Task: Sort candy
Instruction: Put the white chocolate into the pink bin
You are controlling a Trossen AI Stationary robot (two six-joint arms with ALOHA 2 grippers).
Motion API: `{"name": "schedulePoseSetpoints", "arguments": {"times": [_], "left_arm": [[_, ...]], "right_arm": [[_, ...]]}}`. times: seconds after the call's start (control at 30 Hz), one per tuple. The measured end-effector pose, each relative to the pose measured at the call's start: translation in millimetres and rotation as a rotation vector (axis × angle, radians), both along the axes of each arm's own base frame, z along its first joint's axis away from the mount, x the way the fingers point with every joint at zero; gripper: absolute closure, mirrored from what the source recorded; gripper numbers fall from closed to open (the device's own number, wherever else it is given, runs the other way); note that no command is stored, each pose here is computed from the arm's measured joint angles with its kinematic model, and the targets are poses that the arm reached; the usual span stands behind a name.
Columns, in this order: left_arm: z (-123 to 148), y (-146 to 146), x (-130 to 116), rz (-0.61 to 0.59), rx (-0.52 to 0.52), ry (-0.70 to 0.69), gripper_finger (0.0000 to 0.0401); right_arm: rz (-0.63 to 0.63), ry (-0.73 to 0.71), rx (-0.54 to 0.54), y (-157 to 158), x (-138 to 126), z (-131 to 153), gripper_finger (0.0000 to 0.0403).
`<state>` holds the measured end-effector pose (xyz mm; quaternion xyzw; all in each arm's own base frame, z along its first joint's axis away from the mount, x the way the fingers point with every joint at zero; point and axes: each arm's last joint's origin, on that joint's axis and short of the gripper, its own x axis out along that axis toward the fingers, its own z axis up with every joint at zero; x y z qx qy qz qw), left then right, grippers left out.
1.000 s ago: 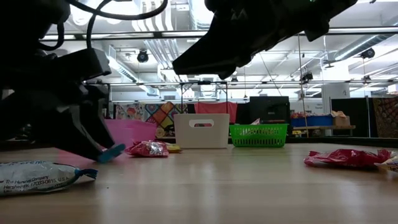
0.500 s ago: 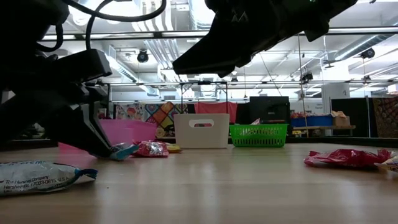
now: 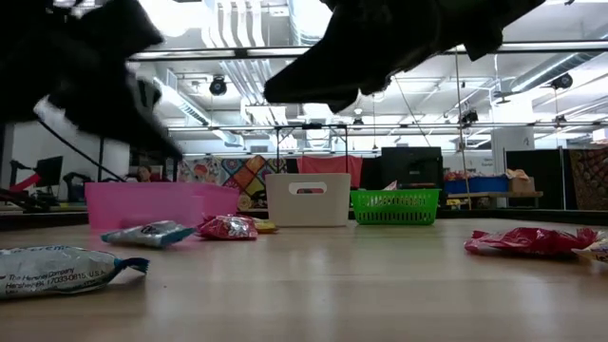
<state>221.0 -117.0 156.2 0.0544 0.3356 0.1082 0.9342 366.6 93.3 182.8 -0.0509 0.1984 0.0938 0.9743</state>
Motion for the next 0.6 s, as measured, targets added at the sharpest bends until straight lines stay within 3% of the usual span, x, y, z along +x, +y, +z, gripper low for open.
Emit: {"name": "schedulePoseSetpoints", "arguments": {"times": [0.1,0.27,0.4,0.6], "left_arm": [[20,6,-7,0.033,0.055,-0.070,0.0400],[45,25,-27,0.071,0.101,-0.066,0.0400],[52,26,-37,-0.125,0.039,-0.009,0.0401],[41,22,-35,-0.218,-0.066,0.030,0.0367]], "right_arm": [[-0.002,-0.005,0.007,0,-2,6,0.0305],[-0.015,0.020,0.030,-1,-5,10,0.0305],[-0.021,0.030,0.041,-2,-7,11,0.0305],[-0.019,0.030,0.035,-2,-7,11,0.0305]]}}
